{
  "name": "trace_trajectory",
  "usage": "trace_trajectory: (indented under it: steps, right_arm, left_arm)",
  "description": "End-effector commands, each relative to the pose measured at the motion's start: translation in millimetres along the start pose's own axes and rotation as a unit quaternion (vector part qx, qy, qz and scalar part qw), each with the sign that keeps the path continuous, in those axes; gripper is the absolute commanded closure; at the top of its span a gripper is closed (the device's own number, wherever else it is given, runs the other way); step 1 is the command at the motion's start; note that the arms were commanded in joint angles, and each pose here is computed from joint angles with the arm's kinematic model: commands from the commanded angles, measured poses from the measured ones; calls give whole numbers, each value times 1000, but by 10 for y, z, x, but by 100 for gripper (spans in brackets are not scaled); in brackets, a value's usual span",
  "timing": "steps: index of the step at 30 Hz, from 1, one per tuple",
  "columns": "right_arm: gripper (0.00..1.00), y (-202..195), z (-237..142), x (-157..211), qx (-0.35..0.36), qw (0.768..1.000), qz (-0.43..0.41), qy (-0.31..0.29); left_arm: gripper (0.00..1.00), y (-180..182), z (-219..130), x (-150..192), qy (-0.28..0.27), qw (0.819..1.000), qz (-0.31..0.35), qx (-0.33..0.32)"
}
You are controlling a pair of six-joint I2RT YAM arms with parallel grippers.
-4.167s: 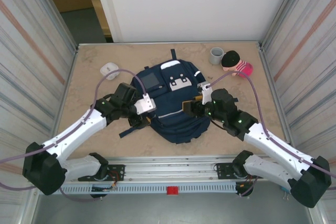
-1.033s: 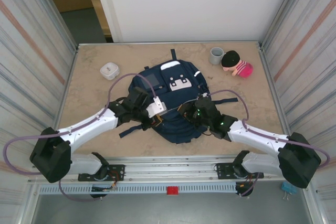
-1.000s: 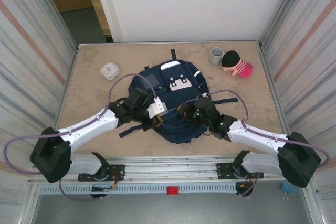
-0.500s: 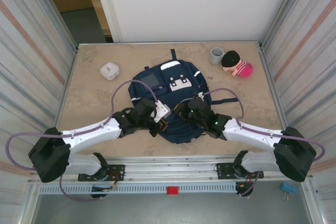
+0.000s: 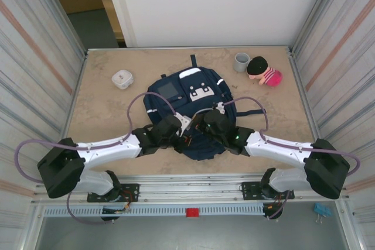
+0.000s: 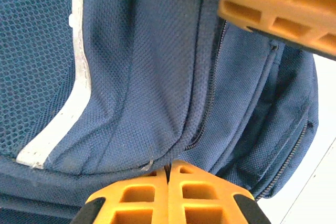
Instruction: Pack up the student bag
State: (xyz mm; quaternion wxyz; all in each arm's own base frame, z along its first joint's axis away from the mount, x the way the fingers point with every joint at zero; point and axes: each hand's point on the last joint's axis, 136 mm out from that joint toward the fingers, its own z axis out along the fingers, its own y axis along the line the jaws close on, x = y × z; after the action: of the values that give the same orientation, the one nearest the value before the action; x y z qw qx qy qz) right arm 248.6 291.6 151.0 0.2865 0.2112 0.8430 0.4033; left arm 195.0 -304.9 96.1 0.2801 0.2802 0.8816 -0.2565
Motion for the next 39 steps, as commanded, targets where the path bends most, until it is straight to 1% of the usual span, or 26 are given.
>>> trace_trajectory:
  steps: [1,3,6,9,11,12,14,15,18,19,21,25,28,30,32,33,35,37,39]
  right_arm:
    - [90,380,-55,242,-55,997,-14,51]
    - [90,359,-83,226,-53,997,-19,48]
    - [91,323,-146,179,-50,997,-28,42]
    - [90,327,-207,149,-50,996,-46,53]
    - [91,310,-251,105,-40,996,-61,54]
    - [91,294,-264,76,-36,996,-67,51]
    - [91,262,-269,34,-34,995,-79,54]
    - [91,265,-278,17,-38,994,-85,59]
    - [91,264,-332,-38,-44,992,-99,61]
    - [91,275,-355,-51,-48,991,-111,63]
    - [91,284,-395,-74,-51,988,-128,72]
    - [92,247,-444,-101,-49,981,-156,104]
    - [92,223,-475,-138,-56,978,-160,118]
    - [92,226,-501,-152,-63,977,-163,124]
    - [92,231,-531,-158,-66,974,-173,127]
    - [92,225,-545,-165,-66,974,-176,130]
    - [92,216,-570,-181,-66,972,-181,133]
    - [92,202,-594,-188,-68,971,-181,138]
    - [92,194,-615,-213,-68,972,-179,139]
  left_arm:
    - [97,-481,-168,-781,-128,989,-3,80]
    - [92,-474,-178,-783,-124,989,4,74]
    - [78,-411,-229,-772,-119,991,31,51]
    - [62,-372,-312,-759,-111,990,78,31]
    - [48,-383,-384,-751,-104,986,124,27]
    - [44,-378,-416,-750,-104,984,144,22]
    - [39,-302,-497,-761,-111,978,174,0]
    - [37,-294,-535,-758,-115,975,188,0]
    - [29,-326,-673,-744,-128,962,241,21]
    - [27,-352,-722,-733,-130,955,266,33]
    - [24,-400,-807,-687,-127,939,315,56]
    - [23,-458,-913,-438,-79,891,433,110]
    - [22,-296,-845,-295,-29,868,485,103]
    - [21,-158,-782,-248,2,858,505,92]
    - [20,-11,-719,-280,17,851,520,72]
    - [20,64,-684,-336,13,851,522,60]
    - [23,115,-648,-394,0,846,529,69]
    - [24,133,-609,-460,-15,842,533,75]
    - [23,99,-556,-447,-20,833,546,91]
